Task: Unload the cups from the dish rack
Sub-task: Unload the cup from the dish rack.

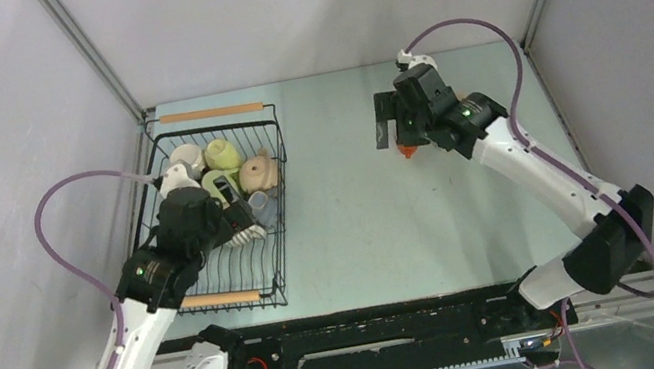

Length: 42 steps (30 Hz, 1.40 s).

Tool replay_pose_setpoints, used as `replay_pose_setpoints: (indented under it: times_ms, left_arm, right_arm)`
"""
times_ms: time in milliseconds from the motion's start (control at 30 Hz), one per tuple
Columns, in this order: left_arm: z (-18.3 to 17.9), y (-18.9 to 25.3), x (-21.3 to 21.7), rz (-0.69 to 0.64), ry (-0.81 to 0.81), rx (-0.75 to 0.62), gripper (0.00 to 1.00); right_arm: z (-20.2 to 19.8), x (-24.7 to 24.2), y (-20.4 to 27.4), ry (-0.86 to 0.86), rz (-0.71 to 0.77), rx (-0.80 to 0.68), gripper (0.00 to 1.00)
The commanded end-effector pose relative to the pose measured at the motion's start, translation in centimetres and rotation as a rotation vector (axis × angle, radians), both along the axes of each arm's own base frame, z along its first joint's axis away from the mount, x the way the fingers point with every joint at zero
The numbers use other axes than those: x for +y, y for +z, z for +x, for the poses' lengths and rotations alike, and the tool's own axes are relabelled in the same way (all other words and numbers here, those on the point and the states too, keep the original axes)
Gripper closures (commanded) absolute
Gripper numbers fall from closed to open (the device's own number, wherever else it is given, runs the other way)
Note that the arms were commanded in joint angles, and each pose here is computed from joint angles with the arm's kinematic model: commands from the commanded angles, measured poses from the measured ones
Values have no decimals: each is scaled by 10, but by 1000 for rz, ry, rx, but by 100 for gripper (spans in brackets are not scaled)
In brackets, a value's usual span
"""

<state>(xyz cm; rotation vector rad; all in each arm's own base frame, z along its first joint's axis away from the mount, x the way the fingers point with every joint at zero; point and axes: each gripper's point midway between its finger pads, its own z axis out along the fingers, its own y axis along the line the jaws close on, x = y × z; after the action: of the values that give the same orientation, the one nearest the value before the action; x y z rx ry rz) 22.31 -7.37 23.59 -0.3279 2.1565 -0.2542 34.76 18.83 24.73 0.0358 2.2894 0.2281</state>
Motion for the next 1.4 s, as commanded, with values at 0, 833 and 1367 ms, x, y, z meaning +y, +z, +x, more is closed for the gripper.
replay_pose_setpoints:
  times_ms: [0,833,1367]
  left_arm:
    - [10,17,33,41,238,-4,0]
    - [58,-72,113,81,773,332,0]
    - [85,-81,140,144,893,367,0]
  right_arm:
    - [-21,10,13,82,123,-3,1]
    - [-44,19,19,241,253,-21,0]
    - [-47,19,6,274,268,9,0]
